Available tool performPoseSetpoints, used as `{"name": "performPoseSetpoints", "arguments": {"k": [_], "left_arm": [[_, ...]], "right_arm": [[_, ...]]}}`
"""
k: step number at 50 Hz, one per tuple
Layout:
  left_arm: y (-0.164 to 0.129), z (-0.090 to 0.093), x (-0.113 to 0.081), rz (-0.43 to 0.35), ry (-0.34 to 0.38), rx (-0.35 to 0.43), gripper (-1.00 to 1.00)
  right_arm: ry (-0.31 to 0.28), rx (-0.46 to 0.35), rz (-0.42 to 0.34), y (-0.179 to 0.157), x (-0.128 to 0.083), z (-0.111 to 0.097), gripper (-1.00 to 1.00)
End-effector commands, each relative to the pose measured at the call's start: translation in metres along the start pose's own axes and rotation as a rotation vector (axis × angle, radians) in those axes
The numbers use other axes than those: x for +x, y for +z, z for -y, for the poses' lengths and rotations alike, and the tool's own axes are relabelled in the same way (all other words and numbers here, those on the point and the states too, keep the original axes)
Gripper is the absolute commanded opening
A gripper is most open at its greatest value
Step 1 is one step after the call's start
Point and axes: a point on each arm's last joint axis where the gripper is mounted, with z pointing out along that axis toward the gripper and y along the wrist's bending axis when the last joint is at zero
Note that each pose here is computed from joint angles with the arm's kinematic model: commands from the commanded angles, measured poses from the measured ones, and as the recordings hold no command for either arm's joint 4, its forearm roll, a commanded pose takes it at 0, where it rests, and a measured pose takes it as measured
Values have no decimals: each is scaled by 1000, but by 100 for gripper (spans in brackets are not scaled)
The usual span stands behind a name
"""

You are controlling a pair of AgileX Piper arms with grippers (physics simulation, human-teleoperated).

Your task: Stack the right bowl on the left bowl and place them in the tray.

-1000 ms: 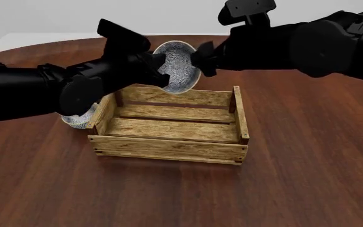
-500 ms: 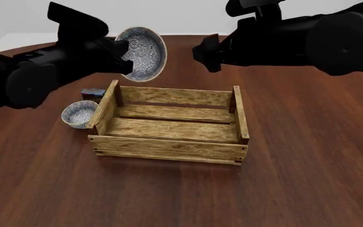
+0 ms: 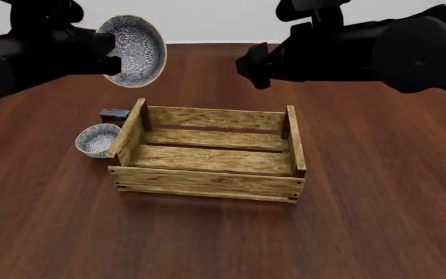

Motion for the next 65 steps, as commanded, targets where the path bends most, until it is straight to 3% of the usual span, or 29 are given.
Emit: {"name": "performPoseSetpoints", "arguments": {"k": [1,5,7,10,14,24,25,34,35,40,41,44,50,53,55,56,65], "left_arm": [[-18,-16,-10,-3,-27,-52,-100],[-20,-27,-10,-21,-21,-89,-100],[-21,-30,-12,-38,-66,-97,-100],[-24,-38,-11,-57,-66,-127,-100],[-35,-53,-9,-78,-52,-185,-100],[-54,-65,-8,-117,-20,-240,-100],[-44,-62,-3,-168,-30,-211,-100],[-45,-70,-15,-186,-180,-237,-100],[-45,-80,-15,-205,-185,-270,-100],[-45,-83,-19,-211,-230,-280,-100],[-40,-86,-14,-234,-290,-292,-100],[-36,-87,-8,-242,-341,-299,-100],[-35,-90,-9,-244,-407,-315,-100],[-33,-95,-1,-251,-440,-337,-100],[-32,-93,-1,-252,-440,-331,-100],[-27,-86,3,-267,-487,-309,-100],[-20,-85,15,-289,-528,-315,-100]], "right_arm": [[4,-3,47,-28,3,0,100],[3,-4,47,-29,3,-1,100],[3,-4,46,-28,3,-1,100],[4,-3,48,-29,3,-1,100],[6,-2,48,-29,2,0,100],[8,-2,46,-28,3,0,100],[8,-2,46,-28,3,0,100],[8,-5,49,-29,3,-1,100],[9,-5,49,-30,3,-1,100],[9,-5,51,-31,2,-1,100],[13,-1,54,-32,1,0,100],[11,-1,54,-31,2,0,100],[9,-4,54,-32,2,-1,100],[10,-3,54,-33,1,0,100],[10,-3,55,-33,1,0,100],[9,-1,55,-33,1,0,100],[10,-1,56,-33,1,0,100]]}}
